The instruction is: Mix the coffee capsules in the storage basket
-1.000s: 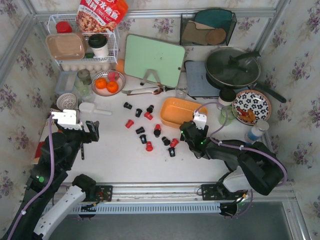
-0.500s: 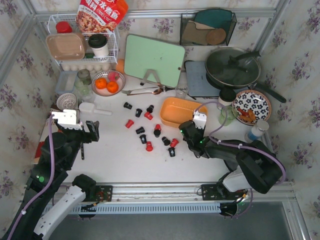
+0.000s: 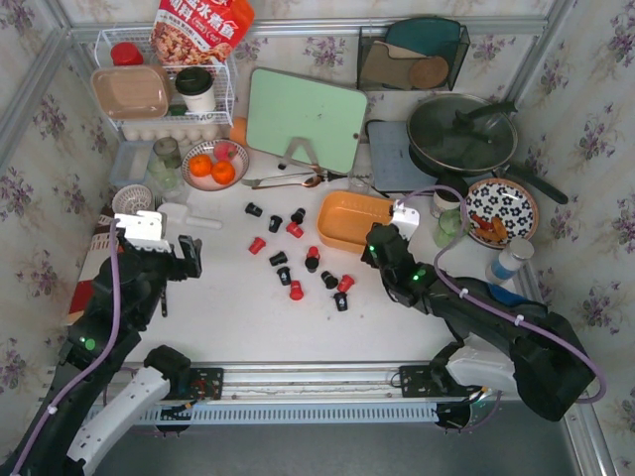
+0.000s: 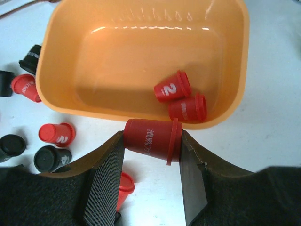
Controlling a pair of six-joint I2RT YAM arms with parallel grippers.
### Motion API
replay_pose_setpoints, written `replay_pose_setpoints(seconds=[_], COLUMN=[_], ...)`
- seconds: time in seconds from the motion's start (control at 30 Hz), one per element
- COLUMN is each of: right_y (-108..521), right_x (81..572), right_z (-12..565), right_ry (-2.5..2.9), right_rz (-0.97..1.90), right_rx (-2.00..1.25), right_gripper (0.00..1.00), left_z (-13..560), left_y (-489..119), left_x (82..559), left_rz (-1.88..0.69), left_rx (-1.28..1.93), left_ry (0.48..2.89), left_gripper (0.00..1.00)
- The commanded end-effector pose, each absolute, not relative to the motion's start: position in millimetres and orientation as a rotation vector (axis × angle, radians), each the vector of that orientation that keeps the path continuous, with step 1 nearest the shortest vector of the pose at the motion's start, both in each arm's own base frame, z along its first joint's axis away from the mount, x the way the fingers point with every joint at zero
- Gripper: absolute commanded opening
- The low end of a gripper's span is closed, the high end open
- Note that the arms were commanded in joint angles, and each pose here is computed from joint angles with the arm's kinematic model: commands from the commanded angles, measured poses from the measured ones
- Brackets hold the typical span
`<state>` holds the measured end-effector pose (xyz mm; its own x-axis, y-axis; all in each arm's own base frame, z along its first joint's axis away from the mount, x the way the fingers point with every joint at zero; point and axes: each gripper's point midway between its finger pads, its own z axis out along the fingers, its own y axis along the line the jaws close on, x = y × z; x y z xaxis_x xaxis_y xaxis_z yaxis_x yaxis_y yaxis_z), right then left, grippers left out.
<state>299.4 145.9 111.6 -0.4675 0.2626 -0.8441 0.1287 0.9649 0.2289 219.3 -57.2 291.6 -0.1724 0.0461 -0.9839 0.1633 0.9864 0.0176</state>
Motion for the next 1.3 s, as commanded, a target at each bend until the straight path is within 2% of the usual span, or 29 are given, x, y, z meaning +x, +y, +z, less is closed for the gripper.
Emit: replay_pose_setpoints(seconds=[0.0, 0.37, 0.5, 0.63, 0.8, 1.2, 1.27], right_y=[145.3, 124.7, 125.8, 134.5, 146.6, 132.8, 130.6], right_x=[310.2, 355.8, 363.2, 364.5, 361.6, 347.6, 344.0], right_z=[124.5, 87.8, 81.8, 78.2, 84.2, 129.5, 136.9], right_ry=[2.032, 2.102, 2.108, 2.115, 2.103, 1.948, 1.917], right_rz=[0.137, 0.141, 0.179, 0.222, 0.308, 0.314, 0.321], right_rx=[0.234, 0.15, 0.099, 0.033, -0.001, 0.014, 0.02], right_gripper=[0.42, 0.46, 0.53, 0.65, 0.73, 0.74, 0.74], left_z=[293.3, 264.1, 247.2, 229.6, 202.0, 106.6, 92.6], left_y=[-61.8, -74.0, -90.4, -106.7, -117.4, -161.6, -164.1], left_x=[226.5, 242.7, 249.0, 253.8, 263.0, 306.1, 313.5], left_rz=[-0.105, -0.069, -0.104, -0.153, -0.15, -0.118, -0.123], left_rx=[0.164, 0.218, 0.274, 0.303, 0.287, 0.418, 0.43], left_ry=[1.74, 1.884, 1.987, 2.092, 2.23, 2.616, 2.667], left_gripper=[0.8, 0.8, 0.8, 0.8, 0.79, 0.71, 0.67])
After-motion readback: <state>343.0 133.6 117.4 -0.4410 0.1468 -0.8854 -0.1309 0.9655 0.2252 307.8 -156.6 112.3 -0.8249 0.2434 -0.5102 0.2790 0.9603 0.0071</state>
